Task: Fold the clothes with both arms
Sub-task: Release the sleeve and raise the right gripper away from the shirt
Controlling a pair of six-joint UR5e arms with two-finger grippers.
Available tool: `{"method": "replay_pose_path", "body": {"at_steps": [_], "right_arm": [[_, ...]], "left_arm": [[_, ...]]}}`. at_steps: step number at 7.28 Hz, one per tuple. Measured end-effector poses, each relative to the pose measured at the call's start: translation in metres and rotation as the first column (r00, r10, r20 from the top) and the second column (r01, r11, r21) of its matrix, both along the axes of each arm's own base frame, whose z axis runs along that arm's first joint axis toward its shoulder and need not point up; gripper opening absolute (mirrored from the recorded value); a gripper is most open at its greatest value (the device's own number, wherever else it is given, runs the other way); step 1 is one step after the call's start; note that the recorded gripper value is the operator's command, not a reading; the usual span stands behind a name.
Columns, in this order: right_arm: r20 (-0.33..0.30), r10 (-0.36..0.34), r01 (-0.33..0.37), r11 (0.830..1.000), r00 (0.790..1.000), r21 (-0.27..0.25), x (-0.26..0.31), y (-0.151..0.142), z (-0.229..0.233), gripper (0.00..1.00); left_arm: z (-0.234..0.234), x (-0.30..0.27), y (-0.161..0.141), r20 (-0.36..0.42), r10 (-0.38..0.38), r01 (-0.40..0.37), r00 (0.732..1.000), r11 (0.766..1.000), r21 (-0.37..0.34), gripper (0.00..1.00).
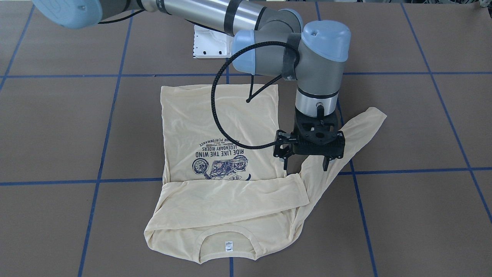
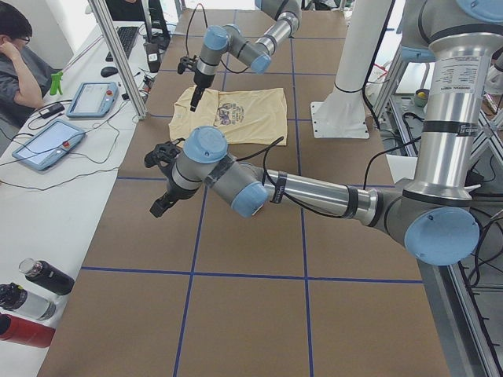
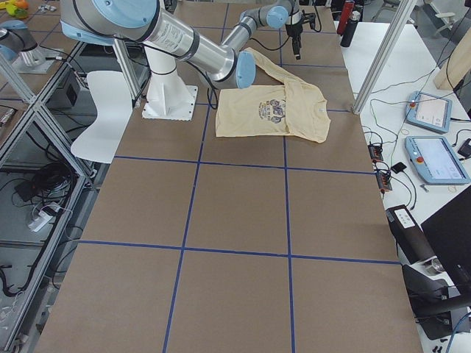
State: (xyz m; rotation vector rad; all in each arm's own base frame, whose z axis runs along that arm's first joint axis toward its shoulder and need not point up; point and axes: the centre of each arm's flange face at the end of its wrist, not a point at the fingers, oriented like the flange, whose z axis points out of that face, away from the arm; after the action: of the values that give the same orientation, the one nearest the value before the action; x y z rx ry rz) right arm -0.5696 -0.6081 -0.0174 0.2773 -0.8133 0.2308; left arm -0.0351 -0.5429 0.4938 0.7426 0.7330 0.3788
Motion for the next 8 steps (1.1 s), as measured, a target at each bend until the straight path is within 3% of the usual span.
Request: {"method": "replay_pose_path", "body": {"at_steps": [2, 4, 6, 8], "right_arm": [[-0.003, -0.079, 0.079, 0.997, 0.997, 0.012, 0.094, 0.003, 0.087, 1.00], [-0.048, -0.166, 0.169, 0.983, 0.985, 0.074, 0.224, 0.049, 0.187, 1.00], [-0.100, -0.258, 0.268, 0.957, 0.961, 0.109, 0.335, 0.093, 0.266, 1.00], [-0.154, -0.343, 0.363, 0.923, 0.926, 0.126, 0.435, 0.112, 0.352, 1.00]], "left_arm": [[-0.011, 0.061, 0.007, -0.106, 0.009, -0.012, 0.994, 1.000, -0.029, 1.00], [-0.008, 0.118, 0.030, -0.204, -0.002, -0.015, 0.979, 0.996, -0.083, 1.00], [-0.008, 0.177, 0.044, -0.224, -0.058, 0.022, 0.973, 0.987, -0.158, 1.00], [0.009, 0.218, 0.068, -0.183, -0.090, 0.052, 0.979, 0.978, -0.200, 1.00]]}}
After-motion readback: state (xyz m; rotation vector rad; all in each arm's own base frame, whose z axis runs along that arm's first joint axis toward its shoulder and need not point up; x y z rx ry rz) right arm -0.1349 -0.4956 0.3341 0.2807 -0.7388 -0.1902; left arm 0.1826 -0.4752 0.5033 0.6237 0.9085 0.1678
